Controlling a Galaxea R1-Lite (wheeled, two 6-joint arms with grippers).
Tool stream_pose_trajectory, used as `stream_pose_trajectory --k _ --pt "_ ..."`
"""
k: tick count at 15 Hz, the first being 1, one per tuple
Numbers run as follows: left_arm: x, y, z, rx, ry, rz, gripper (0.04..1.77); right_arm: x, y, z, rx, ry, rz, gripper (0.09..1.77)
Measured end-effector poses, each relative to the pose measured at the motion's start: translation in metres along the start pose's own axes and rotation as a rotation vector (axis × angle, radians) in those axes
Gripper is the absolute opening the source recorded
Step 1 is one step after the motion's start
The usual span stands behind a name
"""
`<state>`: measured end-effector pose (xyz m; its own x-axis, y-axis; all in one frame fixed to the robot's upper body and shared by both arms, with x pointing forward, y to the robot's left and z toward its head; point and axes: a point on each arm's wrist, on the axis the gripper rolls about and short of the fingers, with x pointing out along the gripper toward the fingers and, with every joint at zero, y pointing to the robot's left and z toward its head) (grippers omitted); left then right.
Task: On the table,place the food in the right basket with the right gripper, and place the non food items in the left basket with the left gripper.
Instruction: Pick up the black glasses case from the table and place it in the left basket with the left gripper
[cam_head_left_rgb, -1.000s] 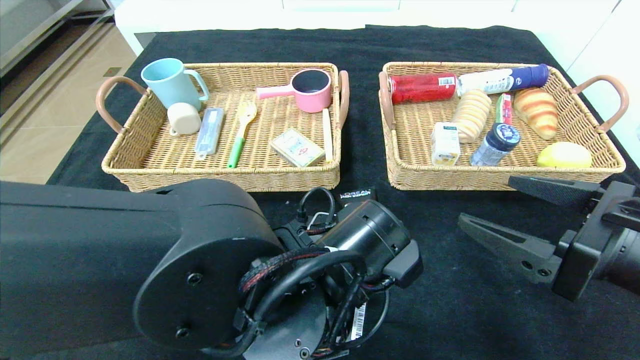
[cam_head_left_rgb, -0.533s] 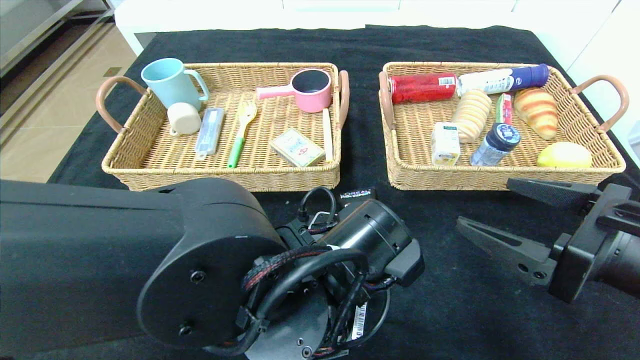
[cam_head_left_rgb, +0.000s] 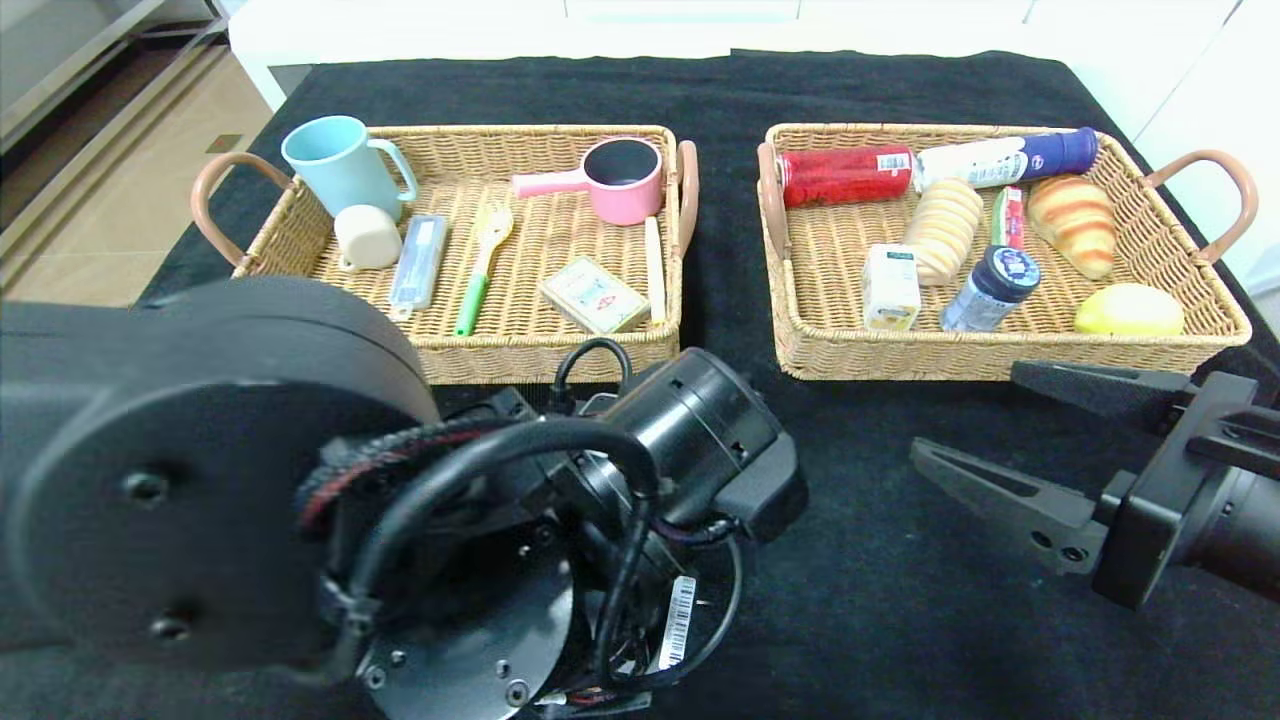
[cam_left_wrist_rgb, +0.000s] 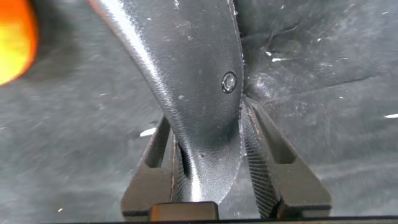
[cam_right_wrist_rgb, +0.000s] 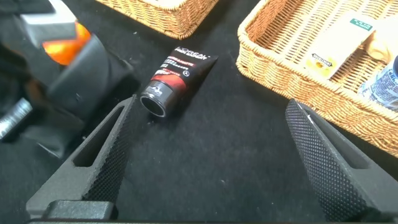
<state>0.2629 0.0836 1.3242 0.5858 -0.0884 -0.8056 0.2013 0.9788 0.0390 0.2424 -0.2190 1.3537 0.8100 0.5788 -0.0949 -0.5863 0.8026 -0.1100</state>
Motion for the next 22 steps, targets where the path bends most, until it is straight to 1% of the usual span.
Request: stream_pose_trajectory --k 4,5,9,13,16,17,20,22 --pt "-0.025 0.016 0.005 -0.01 -0.06 -0.036 0.61 0.002 0.001 -0.002 -0.001 0.01 0.003 1.71" --pt "-0.031 0.02 0.007 -0.003 -0.081 -0.045 0.6 0.003 0.001 -0.002 -0.001 0.012 0.004 1.71" --pt "-0.055 0.036 0.023 -0.017 -0.177 -0.08 0.57 0.004 0.001 -0.003 -0.001 0.017 0.004 1.71" --pt "-0.071 0.051 0.047 -0.064 -0.286 -0.106 0.55 0.005 0.001 -0.005 -0.002 0.024 0.003 1.71" --pt "-0.082 0.064 0.069 -0.077 -0.384 -0.111 0.53 0.006 0.001 -0.005 -0.002 0.027 0.001 1.71" --pt "-0.084 0.068 0.076 -0.08 -0.414 -0.123 0.53 0.007 0.001 -0.006 -0.001 0.03 0.001 1.71" --pt "-0.083 0.079 0.093 -0.099 -0.478 -0.136 0.53 0.007 0.0 -0.006 -0.002 0.03 -0.004 1.71" --pt "-0.08 0.086 0.106 -0.118 -0.542 -0.144 0.53 0.006 0.0 -0.006 -0.002 0.028 -0.004 1.71"
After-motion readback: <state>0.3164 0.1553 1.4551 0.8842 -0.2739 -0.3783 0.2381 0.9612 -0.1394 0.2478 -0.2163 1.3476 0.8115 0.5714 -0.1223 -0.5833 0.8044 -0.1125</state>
